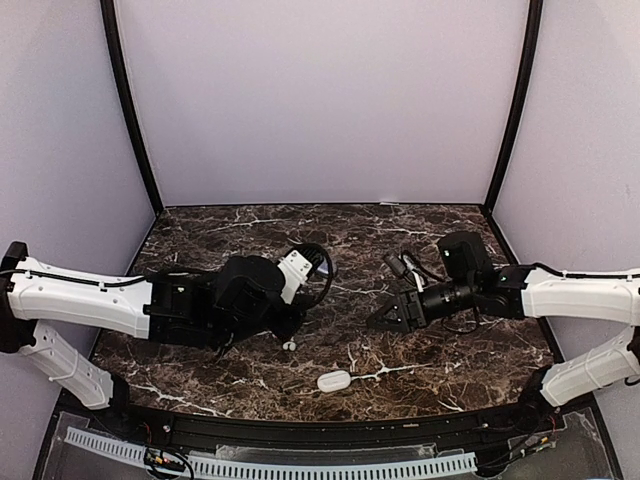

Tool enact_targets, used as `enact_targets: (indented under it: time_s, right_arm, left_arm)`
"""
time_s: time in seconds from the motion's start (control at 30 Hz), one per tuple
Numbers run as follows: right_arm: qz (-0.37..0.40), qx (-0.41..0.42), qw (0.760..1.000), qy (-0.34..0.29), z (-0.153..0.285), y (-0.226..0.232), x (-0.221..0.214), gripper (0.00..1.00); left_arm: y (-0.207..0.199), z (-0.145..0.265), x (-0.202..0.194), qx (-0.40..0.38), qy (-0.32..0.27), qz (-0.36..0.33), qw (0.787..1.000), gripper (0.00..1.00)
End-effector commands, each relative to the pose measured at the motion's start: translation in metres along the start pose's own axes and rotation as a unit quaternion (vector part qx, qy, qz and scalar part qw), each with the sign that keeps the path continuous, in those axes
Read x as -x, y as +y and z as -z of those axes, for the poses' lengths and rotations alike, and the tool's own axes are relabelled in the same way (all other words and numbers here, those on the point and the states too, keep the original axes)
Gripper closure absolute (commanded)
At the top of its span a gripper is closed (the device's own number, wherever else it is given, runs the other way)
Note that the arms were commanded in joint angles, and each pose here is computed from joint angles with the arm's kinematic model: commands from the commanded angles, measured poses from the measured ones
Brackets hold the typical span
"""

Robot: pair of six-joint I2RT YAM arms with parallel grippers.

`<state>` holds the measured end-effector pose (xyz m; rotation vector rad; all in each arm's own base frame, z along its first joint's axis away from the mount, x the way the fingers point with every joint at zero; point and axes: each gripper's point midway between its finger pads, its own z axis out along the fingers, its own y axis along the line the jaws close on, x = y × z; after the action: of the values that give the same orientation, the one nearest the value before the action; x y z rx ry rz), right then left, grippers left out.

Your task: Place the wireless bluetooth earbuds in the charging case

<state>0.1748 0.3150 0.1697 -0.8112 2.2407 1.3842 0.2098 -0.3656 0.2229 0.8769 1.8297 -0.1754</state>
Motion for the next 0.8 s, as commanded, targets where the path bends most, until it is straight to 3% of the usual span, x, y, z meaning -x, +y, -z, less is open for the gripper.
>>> enact_targets:
  time_s: [0.0,0.17,0.33,0.5,0.77]
  right_arm:
    - [-0.025,-0.051,0.998,0.033,0.0,-0.031,-0.035,0.38]
    - [-0.049,-0.025,0.997,0.045,-0.005,-0.03,-0.06,0.4]
    - [-0.058,-0.026,0.997,0.04,-0.005,-0.033,-0.064,0.4]
    - [-0.057,-0.03,0.997,0.033,-0.003,-0.032,-0.06,0.4]
    - [-0.056,-0.026,0.998,0.032,-0.001,-0.032,-0.058,0.39]
  left_arm:
    - [-0.033,0.008,-0.051,-0.118,0.076,0.147,0.979,0.67]
    - [-0.081,0.026,-0.098,-0.244,0.13,0.135,0.952,0.5]
    - [-0.096,0.018,-0.103,-0.279,0.105,0.019,0.954,0.34]
    - [-0.117,-0.015,-0.126,-0.272,0.156,-0.038,0.949,0.34]
    - [-0.125,-0.04,-0.137,-0.251,0.147,-0.079,0.953,0.3]
